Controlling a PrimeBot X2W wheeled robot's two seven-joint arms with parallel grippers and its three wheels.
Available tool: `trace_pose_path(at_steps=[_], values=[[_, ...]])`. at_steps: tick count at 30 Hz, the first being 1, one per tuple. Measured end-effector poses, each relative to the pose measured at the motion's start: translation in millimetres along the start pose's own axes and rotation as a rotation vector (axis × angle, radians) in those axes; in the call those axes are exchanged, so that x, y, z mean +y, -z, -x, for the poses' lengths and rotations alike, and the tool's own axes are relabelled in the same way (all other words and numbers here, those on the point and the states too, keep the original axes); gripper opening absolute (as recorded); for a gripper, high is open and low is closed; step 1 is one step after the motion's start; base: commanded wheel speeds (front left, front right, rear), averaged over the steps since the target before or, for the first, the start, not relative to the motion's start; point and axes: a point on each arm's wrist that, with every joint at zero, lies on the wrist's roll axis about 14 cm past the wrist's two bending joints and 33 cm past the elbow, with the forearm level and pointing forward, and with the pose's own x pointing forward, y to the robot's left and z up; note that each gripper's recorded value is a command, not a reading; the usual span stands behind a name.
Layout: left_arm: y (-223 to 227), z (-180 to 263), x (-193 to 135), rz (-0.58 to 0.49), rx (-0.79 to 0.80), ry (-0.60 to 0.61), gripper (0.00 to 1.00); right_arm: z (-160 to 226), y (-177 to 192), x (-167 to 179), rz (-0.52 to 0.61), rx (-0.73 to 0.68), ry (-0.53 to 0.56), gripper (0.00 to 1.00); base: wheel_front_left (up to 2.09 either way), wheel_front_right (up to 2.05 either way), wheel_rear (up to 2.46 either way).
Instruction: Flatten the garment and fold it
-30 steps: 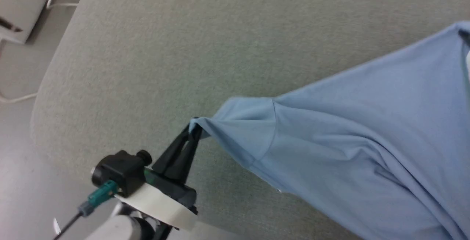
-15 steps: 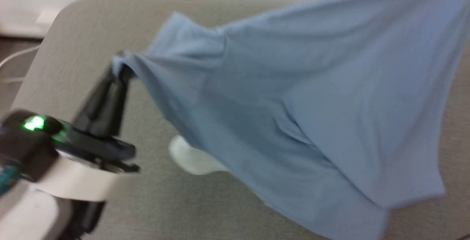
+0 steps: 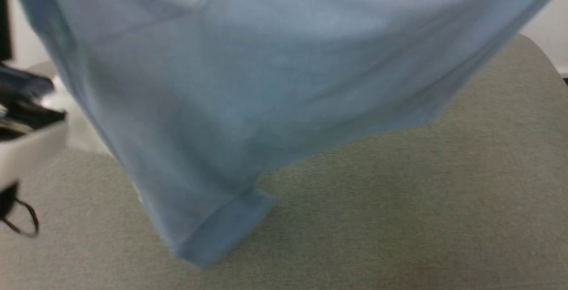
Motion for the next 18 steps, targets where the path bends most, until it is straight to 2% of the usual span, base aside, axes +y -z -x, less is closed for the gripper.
trace_pose_path(at_steps=[5,9,18], values=[[-25.5,-30.5,6.4,-0.039,-0.109,0.009,0.0,8.2,-16.9,-19.4,0.032,-0.037,0.056,0.0,0.0,0.0,0.0],[-23.3,-52.3,17.1,-0.066,-0.136,0.009,0.0,-0.8,-21.1,-31.2,0.026,-0.062,0.088,0.0,0.0,0.0,0.0],[46.9,-103.0,40.2,-0.106,-0.055,0.042,0.0,-56.8,-0.2,-51.1,0.038,-0.064,0.132,0.0,0.0,0.0,0.0]])
